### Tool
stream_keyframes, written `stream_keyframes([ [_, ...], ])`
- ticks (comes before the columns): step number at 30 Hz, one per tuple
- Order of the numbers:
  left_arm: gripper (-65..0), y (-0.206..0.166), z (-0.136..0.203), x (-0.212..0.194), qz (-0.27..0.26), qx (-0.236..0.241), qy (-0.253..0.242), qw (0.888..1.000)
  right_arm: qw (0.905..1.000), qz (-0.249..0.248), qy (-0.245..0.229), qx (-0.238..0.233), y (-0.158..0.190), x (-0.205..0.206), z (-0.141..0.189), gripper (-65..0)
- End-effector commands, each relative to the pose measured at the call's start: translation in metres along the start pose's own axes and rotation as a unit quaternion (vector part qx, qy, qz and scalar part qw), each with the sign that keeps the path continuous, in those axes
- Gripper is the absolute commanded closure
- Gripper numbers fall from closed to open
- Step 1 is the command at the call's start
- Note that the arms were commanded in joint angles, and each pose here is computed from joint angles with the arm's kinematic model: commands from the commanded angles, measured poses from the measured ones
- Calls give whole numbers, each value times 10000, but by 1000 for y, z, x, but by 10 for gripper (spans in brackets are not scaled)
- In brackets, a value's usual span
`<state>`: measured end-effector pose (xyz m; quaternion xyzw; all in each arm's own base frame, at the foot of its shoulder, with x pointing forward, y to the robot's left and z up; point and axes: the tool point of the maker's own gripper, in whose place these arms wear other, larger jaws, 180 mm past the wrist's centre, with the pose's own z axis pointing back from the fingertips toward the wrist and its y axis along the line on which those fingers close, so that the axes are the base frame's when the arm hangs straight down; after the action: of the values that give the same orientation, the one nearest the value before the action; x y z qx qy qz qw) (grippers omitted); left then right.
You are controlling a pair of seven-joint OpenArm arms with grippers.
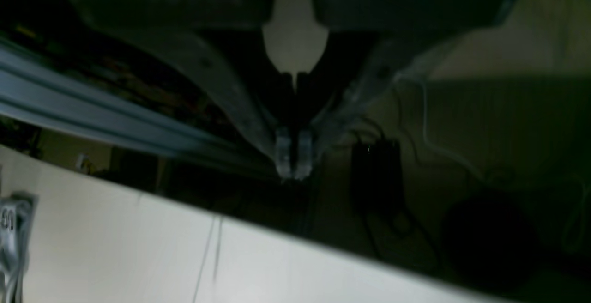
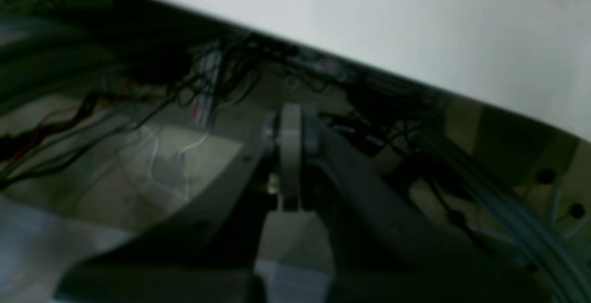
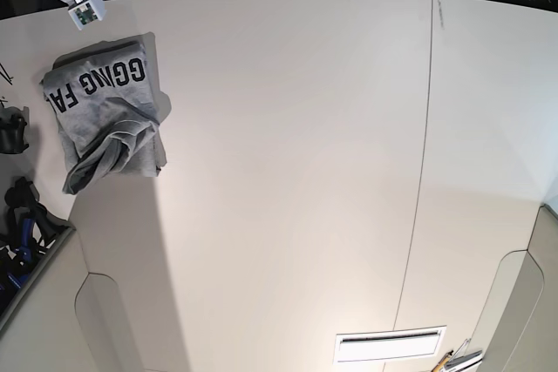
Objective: Fold the T-shirt properly
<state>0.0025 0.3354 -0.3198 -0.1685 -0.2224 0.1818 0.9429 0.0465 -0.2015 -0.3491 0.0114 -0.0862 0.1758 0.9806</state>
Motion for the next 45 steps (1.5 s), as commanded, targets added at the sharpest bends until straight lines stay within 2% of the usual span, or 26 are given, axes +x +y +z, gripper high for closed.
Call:
stream_keyframes([
  [1, 0, -2, 7, -1, -36, -6, 6, 10000, 9999, 53, 82, 74, 5, -7, 5, 0],
  [5, 0, -1, 9, -21, 119, 20, 262, 9996, 9956, 287, 535, 707, 30, -37, 6, 0],
  [8, 0, -6, 6, -45, 224, -99, 716, 9971, 9890, 328, 855, 1162, 45, -60, 6, 0],
  [13, 0, -31, -15, -102, 594, -660, 1571, 9836, 9807, -23, 1451, 1311, 42, -97, -9, 0],
  [16, 0, -50, -35, -125, 839, -1049, 1727, 9758, 9717, -243, 1928, 1341, 32, -127, -19, 0],
  [18, 0, -56, -51, -139, 804, -1094, 1847, 9734, 9663, -424, 2162, 1332, 23, -143, -28, 0],
  [20, 0, -59, -68, -150, 667, -1090, 1960, 9722, 9642, -663, 2209, 1313, 14, -150, -41, 0],
  [24, 0, -59, -108, -157, 433, -1059, 1899, 9751, 9656, -1031, 1888, 1459, 1, -149, -78, 0],
  [27, 0, -59, -132, -170, 297, -1054, 2098, 9716, 9529, -1463, 2133, 1585, -3, -162, -102, 0],
  [30, 0, -58, -152, -180, 265, -1036, 2227, 9690, 9356, -1771, 2474, 1789, 4, -176, -122, 0],
  [33, 0, -53, -169, -186, 230, -960, 2216, 9701, 9184, -1841, 2836, 2055, 20, -186, -139, 0],
  [35, 0, -50, -180, -187, 206, -897, 2076, 9739, 9132, -1765, 2944, 2197, 31, -187, -151, 0],
  [39, 0, -51, -208, -173, 109, -857, 1479, 9852, 9109, -1361, 3018, 2462, 53, -171, -171, 0],
  [41, 0, -54, -221, -167, -54, -875, 1332, 9872, 9142, -1074, 2957, 2556, 64, -156, -181, 0],
  [43, 0, -58, -231, -169, -240, -884, 1402, 9859, 9251, -699, 2760, 2514, 71, -136, -193, 0],
  [45, 0, -63, -240, -168, -370, -894, 1436, 9849, 9425, -387, 2412, 2279, 73, -111, -211, 0],
])
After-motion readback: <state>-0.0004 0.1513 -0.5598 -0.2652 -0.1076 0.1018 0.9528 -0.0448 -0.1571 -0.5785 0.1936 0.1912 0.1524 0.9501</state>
